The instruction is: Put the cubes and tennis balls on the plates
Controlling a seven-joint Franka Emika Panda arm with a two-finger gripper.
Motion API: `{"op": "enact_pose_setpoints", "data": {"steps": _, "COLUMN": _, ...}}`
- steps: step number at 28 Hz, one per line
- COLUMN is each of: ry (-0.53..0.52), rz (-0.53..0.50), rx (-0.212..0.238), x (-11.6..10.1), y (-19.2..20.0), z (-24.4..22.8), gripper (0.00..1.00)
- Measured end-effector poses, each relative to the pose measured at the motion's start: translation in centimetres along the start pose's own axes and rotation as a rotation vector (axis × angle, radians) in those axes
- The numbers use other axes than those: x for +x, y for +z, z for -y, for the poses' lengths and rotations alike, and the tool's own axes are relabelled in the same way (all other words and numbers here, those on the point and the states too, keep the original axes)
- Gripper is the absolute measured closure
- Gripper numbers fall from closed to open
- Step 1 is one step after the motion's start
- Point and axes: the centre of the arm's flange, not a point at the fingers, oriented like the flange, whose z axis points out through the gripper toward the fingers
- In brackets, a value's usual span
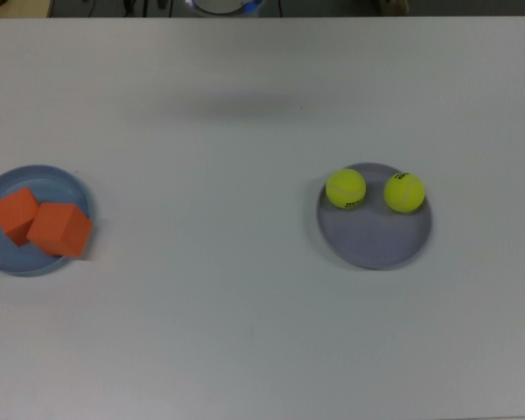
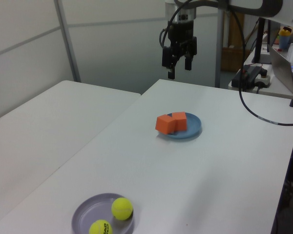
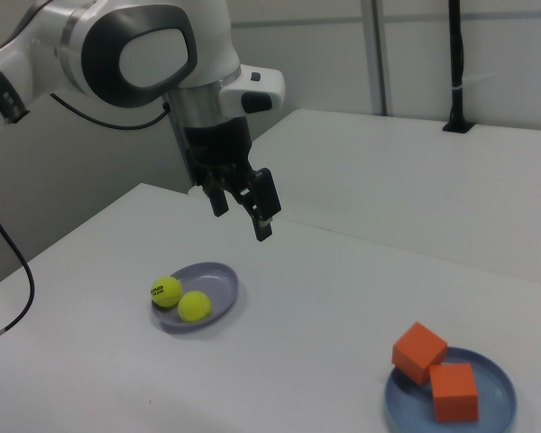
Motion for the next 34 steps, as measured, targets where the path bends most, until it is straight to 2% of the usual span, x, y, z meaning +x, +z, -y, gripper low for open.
{"op": "enact_pose_setpoints", "data": {"steps": 20, "ry": 0.033, "rz": -0.01, "rx": 0.001, "x": -0.3, "y": -0.6, "z": -1.9, "gripper": 0.0}}
{"op": "enact_pose_setpoints", "data": {"steps": 34, "ry": 0.036, "rz": -0.032, "rx": 0.005, "x": -1.5, "y": -2.4, "z": -2.1, "gripper": 0.0}}
